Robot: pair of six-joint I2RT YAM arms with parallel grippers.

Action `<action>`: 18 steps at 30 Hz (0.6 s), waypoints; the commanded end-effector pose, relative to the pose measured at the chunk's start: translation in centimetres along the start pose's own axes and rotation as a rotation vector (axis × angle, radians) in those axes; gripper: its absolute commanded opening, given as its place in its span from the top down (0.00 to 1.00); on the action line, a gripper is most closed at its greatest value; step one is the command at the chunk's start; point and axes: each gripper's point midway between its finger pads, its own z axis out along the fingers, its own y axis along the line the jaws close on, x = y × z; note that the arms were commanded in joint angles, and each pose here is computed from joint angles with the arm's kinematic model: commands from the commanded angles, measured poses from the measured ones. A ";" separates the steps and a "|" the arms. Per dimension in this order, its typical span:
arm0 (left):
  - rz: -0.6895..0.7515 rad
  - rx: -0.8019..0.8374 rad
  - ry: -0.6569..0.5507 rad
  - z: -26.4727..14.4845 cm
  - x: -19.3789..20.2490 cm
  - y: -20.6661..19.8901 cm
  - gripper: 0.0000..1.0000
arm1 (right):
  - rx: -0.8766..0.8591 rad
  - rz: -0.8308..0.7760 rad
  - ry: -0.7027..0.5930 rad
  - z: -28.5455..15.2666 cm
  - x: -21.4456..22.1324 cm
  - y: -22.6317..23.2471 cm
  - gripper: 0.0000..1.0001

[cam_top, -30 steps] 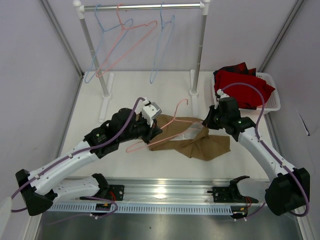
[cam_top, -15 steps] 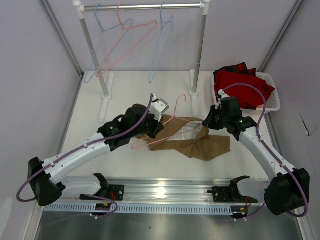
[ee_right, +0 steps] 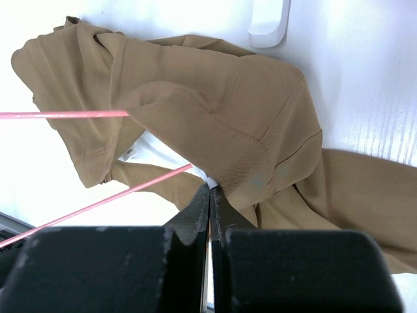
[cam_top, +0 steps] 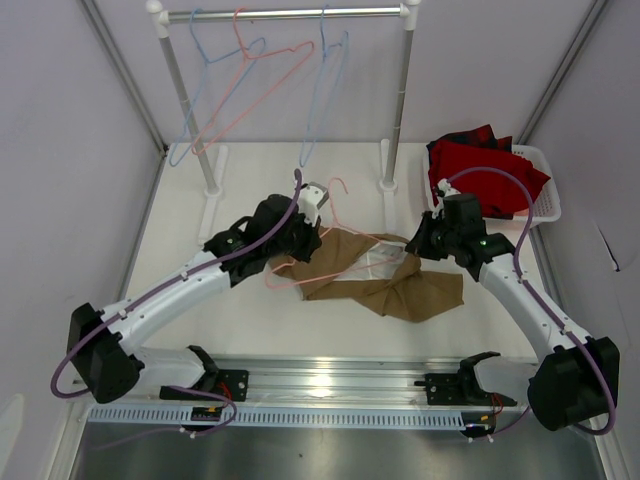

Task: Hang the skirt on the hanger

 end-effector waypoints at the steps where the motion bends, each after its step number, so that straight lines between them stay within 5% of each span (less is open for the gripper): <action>1: -0.064 -0.055 -0.036 0.1 -1.8 1.3 1.00 | -0.025 -0.006 -0.037 -1.0 -0.9 0.6 1.00; 18: -0.117 -0.140 0.011 0.0 -0.1 3.8 1.00 | 0.028 0.014 0.014 -0.7 1.8 -1.9 1.00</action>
